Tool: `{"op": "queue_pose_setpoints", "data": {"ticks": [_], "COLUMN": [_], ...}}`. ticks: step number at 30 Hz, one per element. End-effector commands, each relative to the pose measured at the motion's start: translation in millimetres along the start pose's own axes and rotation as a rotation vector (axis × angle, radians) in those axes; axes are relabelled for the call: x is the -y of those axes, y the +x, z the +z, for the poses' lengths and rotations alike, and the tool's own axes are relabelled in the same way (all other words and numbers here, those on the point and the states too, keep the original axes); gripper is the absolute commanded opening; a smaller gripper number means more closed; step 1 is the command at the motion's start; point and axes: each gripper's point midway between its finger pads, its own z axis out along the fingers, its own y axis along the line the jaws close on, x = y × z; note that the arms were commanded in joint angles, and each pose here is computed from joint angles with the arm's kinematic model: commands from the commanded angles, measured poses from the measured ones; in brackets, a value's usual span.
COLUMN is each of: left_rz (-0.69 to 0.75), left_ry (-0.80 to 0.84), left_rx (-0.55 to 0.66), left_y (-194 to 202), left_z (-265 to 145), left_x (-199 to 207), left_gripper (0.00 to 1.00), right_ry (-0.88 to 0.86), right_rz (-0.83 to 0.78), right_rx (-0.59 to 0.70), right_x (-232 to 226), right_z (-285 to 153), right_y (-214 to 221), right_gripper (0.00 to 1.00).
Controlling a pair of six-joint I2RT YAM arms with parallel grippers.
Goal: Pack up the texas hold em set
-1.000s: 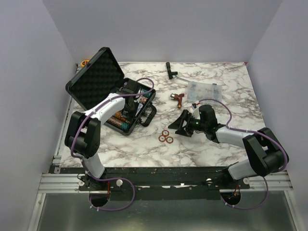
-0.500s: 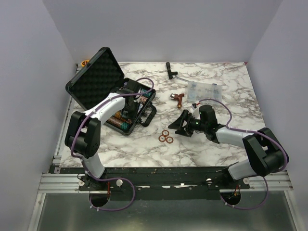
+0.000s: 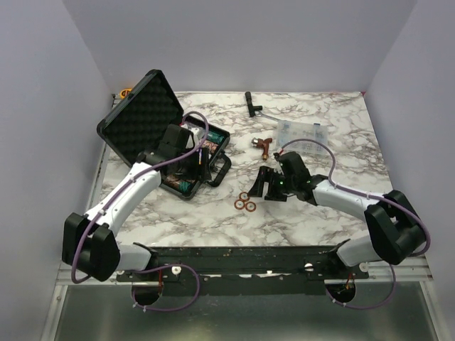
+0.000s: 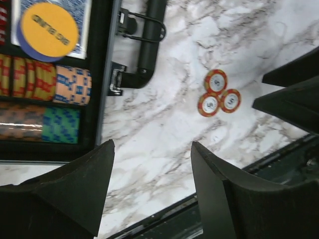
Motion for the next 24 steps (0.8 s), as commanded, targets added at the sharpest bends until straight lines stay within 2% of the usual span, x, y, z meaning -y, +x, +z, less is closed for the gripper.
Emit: {"op": "queue_pose_setpoints", "data": {"ticks": [1,2,4,11,18,24], "left_rz": [-0.072,-0.063,-0.028,0.058,0.058,0.084], "left_ry": [0.199,0.197,0.176,0.132,0.105,0.054], "left_rx": [0.072,0.094,0.148,0.229,0.239,0.277], "left_y": [-8,-13,-26,-45,-33,-36], "left_z": [-14,-19,-33,-49,-44,-56], "left_x": [39,40,40,35,24,16], "left_gripper": [0.66,0.71,0.75,0.81,0.83,0.83], "right_ry": [0.268,0.304,0.398,0.53,0.502,0.592], "right_rz": [-0.174,-0.197,-0.251,-0.383,-0.243,-0.097], "right_rx": [-0.008,-0.009,-0.036,-0.114,-0.06,-0.06], "right_x": [19,18,23,12,-15,-16], "right_z": [-9,-9,-10,-5,19,44], "right_y": [3,2,9,21,6,2], "right_gripper": [0.84,0.84,0.85,0.84,0.78,0.77]}}
